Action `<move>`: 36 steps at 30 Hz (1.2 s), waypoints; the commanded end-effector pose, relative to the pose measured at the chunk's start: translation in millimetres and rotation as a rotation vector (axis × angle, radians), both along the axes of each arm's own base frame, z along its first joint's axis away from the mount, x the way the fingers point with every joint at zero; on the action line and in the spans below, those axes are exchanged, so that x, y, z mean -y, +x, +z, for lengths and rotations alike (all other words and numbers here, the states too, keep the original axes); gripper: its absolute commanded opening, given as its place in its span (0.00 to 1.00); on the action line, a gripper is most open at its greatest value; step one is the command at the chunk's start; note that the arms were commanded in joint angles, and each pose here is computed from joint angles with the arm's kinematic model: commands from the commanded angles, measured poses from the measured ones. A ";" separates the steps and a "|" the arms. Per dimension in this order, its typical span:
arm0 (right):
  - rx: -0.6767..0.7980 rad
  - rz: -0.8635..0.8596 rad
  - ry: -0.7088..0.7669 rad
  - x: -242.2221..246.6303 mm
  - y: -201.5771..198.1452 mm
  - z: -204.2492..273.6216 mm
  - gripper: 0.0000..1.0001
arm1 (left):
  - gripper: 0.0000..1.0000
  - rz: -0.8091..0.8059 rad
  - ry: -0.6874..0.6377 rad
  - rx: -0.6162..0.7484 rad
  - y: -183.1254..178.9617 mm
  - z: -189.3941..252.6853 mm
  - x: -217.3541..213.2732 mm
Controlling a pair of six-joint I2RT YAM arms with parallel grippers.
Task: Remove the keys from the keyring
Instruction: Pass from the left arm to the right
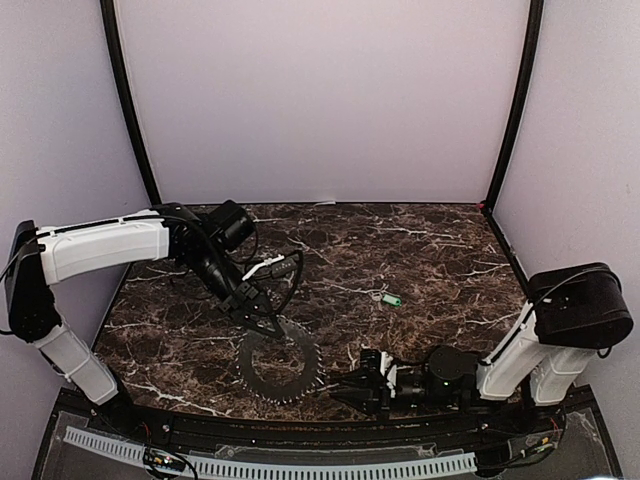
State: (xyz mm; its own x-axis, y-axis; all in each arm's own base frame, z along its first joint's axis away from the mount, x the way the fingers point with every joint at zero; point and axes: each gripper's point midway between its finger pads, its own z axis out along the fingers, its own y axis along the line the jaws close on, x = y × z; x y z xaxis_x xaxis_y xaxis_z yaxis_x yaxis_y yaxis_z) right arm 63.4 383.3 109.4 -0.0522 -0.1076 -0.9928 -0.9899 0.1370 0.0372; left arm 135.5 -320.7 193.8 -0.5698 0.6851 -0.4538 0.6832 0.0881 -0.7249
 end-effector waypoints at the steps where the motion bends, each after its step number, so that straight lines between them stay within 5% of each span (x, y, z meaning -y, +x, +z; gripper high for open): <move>1: 0.007 -0.004 0.059 -4.9 -1.1 13.1 0.29 | 0.00 -0.003 -0.084 0.058 0.2 31.6 2.9; 18: 0.022 0.033 0.035 -15.6 -6.0 7.6 0.22 | 0.00 0.007 -0.069 0.077 3.4 29.1 2.1; 25: 0.001 0.012 0.015 -5.5 -10.6 1.7 0.34 | 0.00 0.025 -0.073 0.128 9.0 31.2 2.5; 36: 0.031 -0.017 -0.008 -13.8 -11.9 -0.8 0.36 | 0.00 0.033 -0.077 0.143 10.5 34.0 1.7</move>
State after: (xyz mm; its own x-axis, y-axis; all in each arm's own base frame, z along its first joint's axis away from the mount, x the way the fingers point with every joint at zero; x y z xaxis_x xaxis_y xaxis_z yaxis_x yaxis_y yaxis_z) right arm 47.9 390.5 96.4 -0.0459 -0.1501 -0.9876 -0.9915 0.1271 0.0267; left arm 147.1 -321.2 202.1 -0.5423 0.6638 -0.5151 0.7518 0.1097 -0.6502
